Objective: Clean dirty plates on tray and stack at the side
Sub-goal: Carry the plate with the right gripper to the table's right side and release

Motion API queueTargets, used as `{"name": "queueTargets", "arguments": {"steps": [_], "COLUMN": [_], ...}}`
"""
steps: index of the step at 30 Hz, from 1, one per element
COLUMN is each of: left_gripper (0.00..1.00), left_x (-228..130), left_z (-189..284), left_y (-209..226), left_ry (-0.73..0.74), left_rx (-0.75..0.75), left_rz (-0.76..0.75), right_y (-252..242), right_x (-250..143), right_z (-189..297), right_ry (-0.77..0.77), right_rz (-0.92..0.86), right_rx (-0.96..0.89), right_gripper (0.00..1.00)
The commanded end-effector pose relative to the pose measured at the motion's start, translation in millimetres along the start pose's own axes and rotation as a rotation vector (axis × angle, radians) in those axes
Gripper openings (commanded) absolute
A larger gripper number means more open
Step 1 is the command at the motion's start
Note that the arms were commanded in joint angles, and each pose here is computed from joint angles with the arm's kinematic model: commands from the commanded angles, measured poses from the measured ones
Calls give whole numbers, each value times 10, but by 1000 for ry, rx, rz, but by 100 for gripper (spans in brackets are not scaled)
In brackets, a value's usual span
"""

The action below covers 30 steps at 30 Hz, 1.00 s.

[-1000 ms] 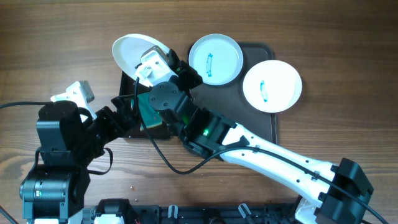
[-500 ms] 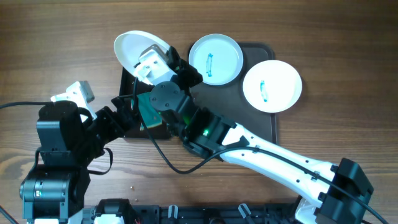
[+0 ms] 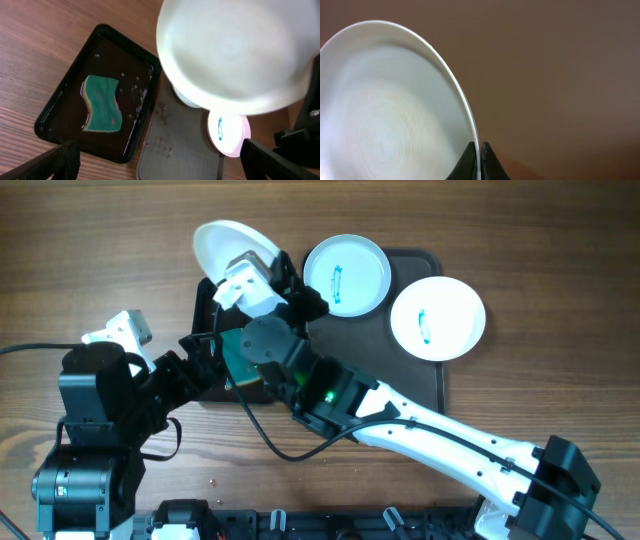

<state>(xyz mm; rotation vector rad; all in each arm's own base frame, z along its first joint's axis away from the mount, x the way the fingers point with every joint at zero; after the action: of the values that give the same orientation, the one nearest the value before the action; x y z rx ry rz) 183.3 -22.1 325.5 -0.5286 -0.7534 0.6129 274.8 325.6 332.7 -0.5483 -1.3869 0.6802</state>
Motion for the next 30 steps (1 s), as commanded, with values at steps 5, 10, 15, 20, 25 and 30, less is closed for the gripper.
{"name": "queueTargets", "arguments": {"steps": [5,10,15,20,25,30], "left_gripper": [100,100,100,100,100,100], "left_x": [29,29,29,28,28,28], "left_z": [43,43,43,43,43,43], "left_y": [-45,-45,-45,-44,-44,-44], "left_ry": [-8,-8,-8,-8,-8,-8], "left_rx": [-21,-21,-21,-20,-20,-20], "left_rz": [-7,-7,-7,-7,-7,-7], "right_y": [252,268,-235,-1046,-1819,-2252], "right_x": [-483,-778,-1088,-1448,-1936,-2501], "right_z": [51,-165,-425,-509,-353,-161], "right_ry": [251,448,604,618,658,785], "right_rz": [-422,-664,-980,-1161,-1283,-1326], "right_rx": [221,500,674,605,373,197], "right_gripper": [4,4,4,4,4,4]}}
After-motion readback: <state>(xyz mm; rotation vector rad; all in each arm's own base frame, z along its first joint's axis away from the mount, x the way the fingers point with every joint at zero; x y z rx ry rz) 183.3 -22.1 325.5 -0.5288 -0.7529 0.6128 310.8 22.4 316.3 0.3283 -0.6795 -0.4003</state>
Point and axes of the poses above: each gripper's point midway between its finger pads, its own z axis back along the fingers, its own y axis along the line the jaws close on, x = y × z, the point moved 8 cm from there along z, back along the fingers, and after that the axes turned 10 degrees about z, right-handed, at the moved point
